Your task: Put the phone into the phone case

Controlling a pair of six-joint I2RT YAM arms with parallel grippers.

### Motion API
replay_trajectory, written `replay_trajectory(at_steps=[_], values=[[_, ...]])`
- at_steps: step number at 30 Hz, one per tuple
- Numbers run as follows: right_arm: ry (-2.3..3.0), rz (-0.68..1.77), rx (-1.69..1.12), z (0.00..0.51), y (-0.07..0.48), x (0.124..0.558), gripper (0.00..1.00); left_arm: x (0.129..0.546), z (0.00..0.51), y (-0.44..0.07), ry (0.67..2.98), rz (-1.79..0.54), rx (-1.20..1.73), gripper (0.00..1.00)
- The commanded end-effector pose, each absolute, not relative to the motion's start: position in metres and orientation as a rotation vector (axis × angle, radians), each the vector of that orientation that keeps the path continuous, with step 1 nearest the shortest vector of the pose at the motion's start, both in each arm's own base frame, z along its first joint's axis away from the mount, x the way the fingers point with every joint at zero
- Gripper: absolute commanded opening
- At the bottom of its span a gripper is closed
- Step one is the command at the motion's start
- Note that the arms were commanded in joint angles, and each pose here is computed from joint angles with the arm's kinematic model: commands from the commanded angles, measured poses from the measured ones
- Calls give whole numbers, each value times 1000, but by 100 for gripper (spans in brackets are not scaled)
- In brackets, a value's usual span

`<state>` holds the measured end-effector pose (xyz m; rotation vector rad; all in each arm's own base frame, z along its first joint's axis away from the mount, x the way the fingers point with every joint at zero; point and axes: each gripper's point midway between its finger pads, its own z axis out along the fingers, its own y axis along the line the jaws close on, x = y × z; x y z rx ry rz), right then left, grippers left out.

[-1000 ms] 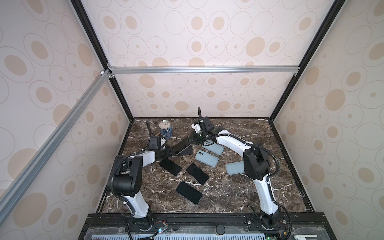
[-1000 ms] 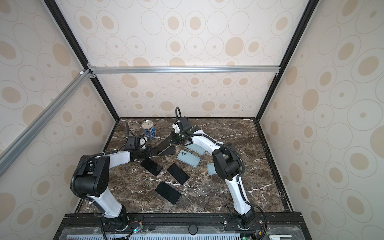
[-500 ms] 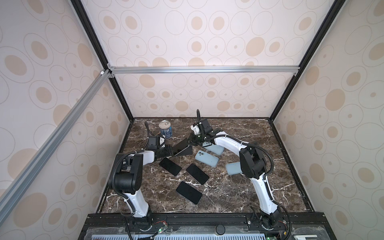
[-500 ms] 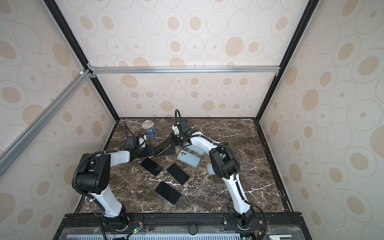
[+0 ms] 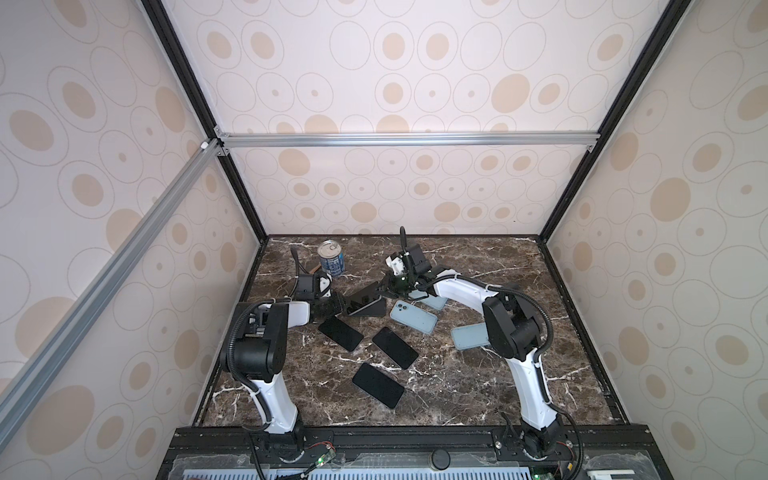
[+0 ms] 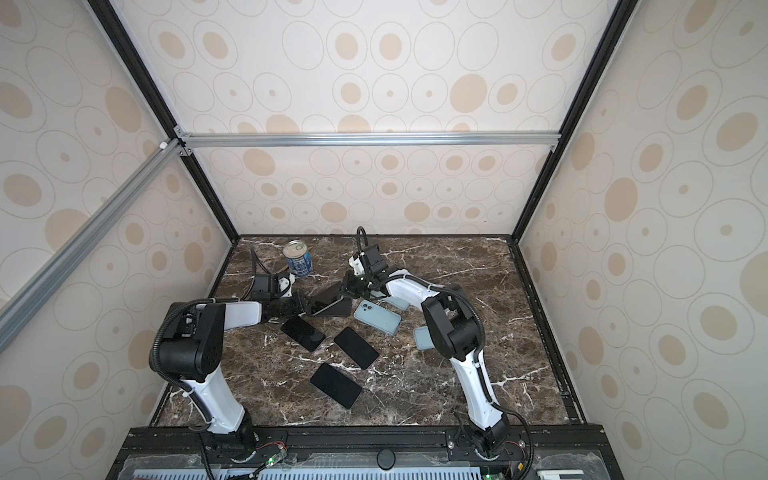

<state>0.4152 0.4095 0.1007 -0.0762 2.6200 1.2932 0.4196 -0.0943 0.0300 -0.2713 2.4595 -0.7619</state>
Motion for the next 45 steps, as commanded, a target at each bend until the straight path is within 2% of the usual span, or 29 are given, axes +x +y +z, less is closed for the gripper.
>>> replay_trajectory(at_steps=[1, 11, 19, 27, 45], values=[[2642, 1303, -25, 97, 404, 409, 0, 422, 26, -99, 2470, -830, -308, 36], [2603, 1377, 98, 72, 405, 408, 0, 415, 20, -110, 2465, -964, -395, 36], [2566, 1338, 211, 58, 393, 407, 0, 405, 13, -119, 2488, -998, -446, 35], [2568, 1321, 240, 53, 391, 404, 0, 395, 16, -142, 2504, -1026, -403, 33], [2573, 1258, 268, 47, 380, 400, 0, 382, 24, -149, 2436, -1164, -523, 32]])
